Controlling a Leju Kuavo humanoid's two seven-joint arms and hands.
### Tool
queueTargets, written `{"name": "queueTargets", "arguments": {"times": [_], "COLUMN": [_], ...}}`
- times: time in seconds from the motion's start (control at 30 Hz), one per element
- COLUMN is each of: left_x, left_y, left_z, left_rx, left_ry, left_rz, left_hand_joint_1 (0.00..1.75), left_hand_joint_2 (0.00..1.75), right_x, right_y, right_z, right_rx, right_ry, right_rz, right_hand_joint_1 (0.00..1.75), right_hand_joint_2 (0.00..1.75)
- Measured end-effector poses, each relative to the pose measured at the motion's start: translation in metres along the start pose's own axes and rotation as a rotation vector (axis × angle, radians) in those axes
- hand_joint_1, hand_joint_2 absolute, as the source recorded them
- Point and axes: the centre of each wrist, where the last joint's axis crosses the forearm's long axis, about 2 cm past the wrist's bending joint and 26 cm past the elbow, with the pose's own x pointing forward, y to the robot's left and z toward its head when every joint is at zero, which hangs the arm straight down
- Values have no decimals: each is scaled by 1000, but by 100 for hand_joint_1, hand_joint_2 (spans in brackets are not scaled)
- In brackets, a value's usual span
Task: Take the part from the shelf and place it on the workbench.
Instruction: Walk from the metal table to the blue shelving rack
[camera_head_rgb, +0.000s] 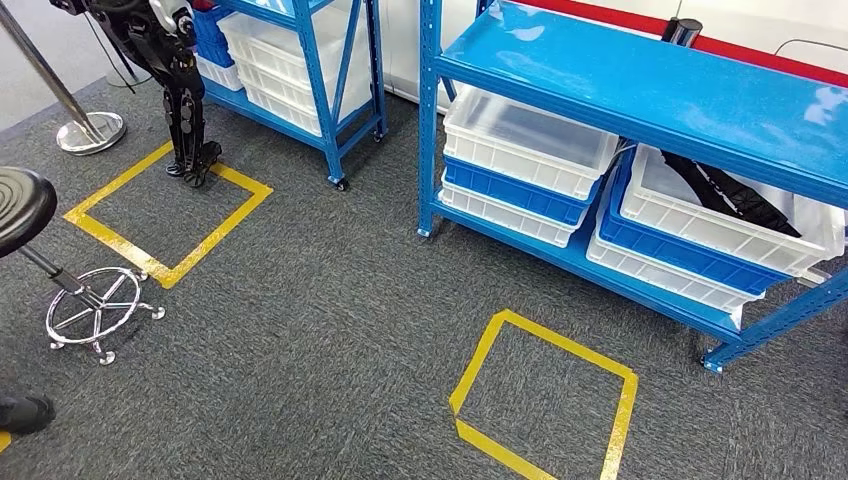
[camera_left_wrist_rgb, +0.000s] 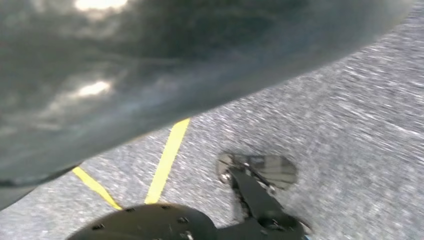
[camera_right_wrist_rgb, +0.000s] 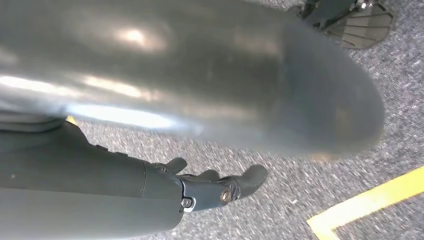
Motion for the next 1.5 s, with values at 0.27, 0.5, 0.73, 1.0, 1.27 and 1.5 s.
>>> {"name": "queueTargets", "arguments": {"times": [0.27,0.5,0.73,1.0,1.27,1.5], "left_x": [-1,0,1,1,1,1], "left_y": [2,3,3,5,5,5], "left_z": [-1,-1,-1,-2,-2,-2], "left_rx": [-10,-8,-9,-6,-6,-5], "left_ry": [21,26,25,29,26,24], "left_rz": [3,2,2,-7,-14,-14], "left_hand_joint_1": [0,0,0,0,0,0], "left_hand_joint_2": [0,0,0,0,0,0], "right_x": [0,2,1,0,-3,0], "right_y": [1,0,1,-1,-5,-6], "right_z": [0,0,0,0,-1,-2], "right_rx": [3,0,0,-16,-16,-23], "right_ry": [5,5,8,111,151,131], "right_rz": [0,-2,-2,-79,-186,-167], "right_hand_joint_1": [0,0,0,0,0,0], "right_hand_joint_2": [0,0,0,0,0,0]}}
